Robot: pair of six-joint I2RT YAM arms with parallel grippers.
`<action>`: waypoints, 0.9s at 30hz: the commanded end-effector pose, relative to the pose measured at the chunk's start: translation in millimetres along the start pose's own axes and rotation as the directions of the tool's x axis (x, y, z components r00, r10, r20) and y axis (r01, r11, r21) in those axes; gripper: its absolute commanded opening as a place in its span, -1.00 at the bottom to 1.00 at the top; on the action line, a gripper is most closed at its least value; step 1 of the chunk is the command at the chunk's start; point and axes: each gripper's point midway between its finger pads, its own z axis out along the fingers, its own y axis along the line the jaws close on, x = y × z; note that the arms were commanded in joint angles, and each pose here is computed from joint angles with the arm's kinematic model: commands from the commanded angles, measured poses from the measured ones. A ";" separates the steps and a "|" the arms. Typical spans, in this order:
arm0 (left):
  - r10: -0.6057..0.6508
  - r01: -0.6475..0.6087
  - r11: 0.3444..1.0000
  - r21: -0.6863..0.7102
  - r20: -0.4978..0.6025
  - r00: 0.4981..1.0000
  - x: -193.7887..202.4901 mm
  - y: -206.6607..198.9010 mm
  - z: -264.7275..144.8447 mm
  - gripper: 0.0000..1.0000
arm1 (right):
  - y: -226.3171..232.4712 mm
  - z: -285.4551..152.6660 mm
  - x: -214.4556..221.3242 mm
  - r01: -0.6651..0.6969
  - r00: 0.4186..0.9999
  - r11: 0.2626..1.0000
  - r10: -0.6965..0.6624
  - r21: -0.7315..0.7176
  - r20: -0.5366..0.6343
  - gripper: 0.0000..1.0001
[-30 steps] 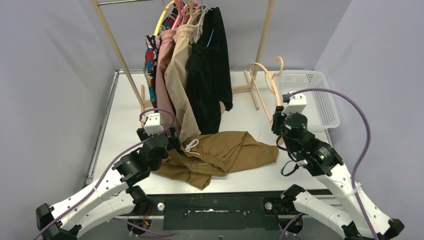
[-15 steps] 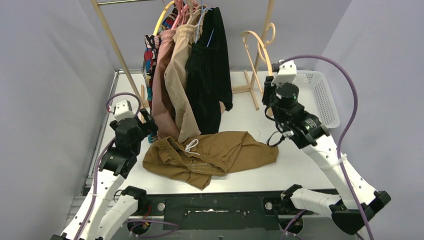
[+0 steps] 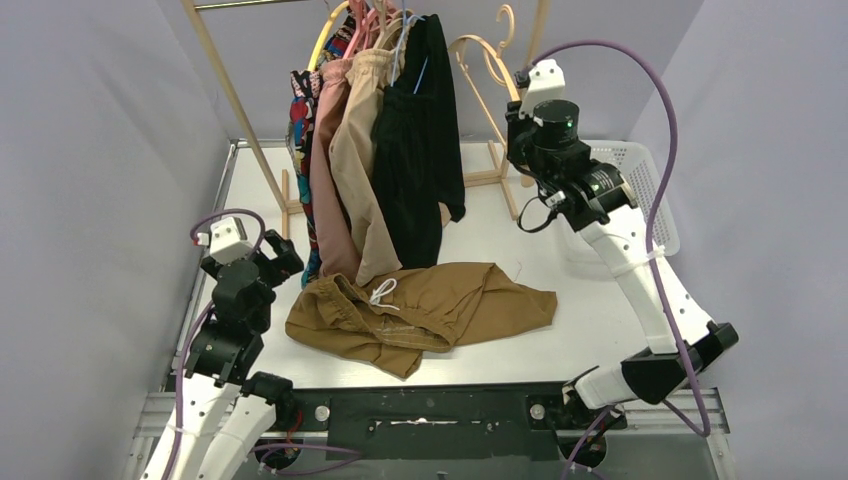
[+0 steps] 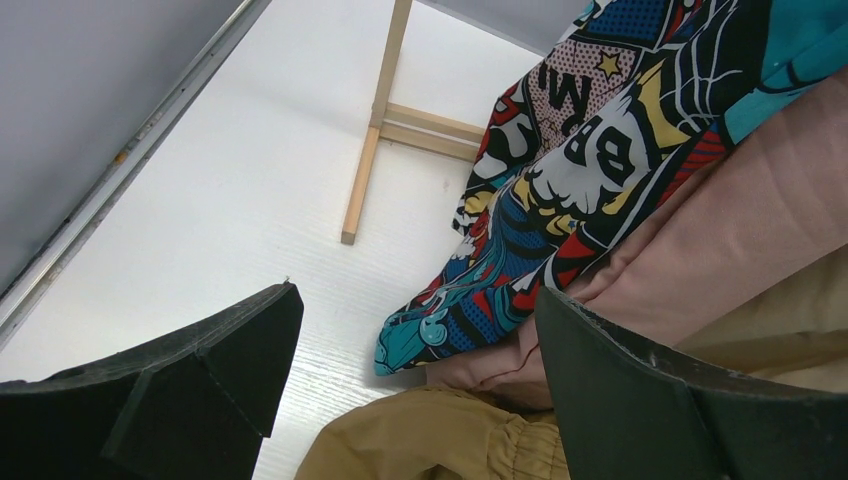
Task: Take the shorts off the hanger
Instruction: Place the hanger on the clothes rod.
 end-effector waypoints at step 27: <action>0.030 -0.032 0.999 0.035 0.071 0.997 -15.1 -1.9 -3.5 0.75 | -1.6 4.6 -117.1 0.052 0.981 0.998 -0.058 0.038 0.183 -1.00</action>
